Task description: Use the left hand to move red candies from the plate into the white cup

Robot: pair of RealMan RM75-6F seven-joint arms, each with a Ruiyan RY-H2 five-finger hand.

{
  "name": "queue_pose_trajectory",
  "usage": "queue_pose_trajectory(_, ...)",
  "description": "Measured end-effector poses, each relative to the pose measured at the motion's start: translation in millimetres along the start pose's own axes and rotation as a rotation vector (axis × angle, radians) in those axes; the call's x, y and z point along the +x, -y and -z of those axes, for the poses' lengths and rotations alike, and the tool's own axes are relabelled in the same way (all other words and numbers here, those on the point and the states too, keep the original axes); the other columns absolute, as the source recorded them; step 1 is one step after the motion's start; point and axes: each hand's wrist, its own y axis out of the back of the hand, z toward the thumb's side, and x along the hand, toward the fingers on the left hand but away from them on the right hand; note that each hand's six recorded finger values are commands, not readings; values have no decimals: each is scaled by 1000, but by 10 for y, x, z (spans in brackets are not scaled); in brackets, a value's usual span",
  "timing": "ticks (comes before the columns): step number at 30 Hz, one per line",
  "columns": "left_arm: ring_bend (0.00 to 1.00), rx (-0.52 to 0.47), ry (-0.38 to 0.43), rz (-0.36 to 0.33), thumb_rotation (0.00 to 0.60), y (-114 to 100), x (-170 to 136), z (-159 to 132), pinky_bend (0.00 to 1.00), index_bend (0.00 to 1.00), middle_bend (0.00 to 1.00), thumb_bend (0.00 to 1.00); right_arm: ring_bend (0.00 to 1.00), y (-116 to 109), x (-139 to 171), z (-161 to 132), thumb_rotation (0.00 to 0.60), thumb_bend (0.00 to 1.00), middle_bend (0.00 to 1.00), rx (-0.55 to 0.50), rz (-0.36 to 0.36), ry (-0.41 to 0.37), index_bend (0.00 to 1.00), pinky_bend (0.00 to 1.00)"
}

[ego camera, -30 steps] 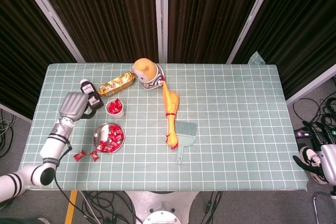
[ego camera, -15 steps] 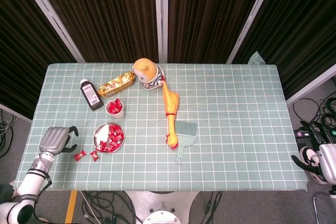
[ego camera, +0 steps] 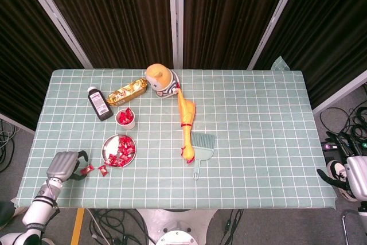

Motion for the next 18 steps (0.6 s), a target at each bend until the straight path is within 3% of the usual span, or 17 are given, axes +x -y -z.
queue_pose_trajectory(18,972,73,-39,-24,600,73,181,74,1000,484,1000,190,83,-13,11,-7,600,101,248,2,2,4,110,357)
